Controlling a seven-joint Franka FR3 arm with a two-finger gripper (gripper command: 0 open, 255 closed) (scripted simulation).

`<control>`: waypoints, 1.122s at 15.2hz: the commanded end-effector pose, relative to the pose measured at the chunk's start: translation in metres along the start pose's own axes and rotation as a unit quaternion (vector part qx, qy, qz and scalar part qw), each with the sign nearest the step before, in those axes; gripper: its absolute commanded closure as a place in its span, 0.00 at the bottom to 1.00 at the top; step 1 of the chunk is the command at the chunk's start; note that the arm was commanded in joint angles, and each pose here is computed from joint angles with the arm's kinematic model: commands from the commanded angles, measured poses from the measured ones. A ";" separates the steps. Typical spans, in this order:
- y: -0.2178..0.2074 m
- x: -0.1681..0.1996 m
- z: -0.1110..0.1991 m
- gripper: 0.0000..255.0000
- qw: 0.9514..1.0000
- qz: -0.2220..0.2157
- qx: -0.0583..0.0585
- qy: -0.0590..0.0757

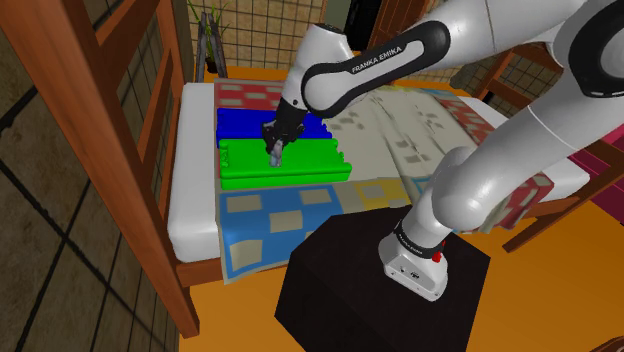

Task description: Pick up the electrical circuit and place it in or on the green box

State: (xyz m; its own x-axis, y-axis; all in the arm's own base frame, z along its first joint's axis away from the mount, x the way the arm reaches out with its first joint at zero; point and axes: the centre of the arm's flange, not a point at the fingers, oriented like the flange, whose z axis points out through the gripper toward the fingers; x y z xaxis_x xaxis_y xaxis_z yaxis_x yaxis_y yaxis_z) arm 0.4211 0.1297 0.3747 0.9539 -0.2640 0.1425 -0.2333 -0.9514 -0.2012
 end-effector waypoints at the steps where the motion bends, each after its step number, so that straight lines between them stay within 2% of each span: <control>1: -0.002 0.002 -0.007 1.00 1.000 0.000 0.000 0.000; 13: 0.112 0.108 -0.041 1.00 1.000 0.000 0.000 0.000; 17: 0.116 0.105 -0.020 1.00 1.000 0.000 0.000 0.000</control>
State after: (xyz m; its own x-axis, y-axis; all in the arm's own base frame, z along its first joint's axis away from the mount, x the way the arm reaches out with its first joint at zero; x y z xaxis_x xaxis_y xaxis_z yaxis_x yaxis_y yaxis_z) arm 0.4910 -0.0104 0.3910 0.9540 -0.2642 0.1417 -0.2336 -0.9513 -0.2011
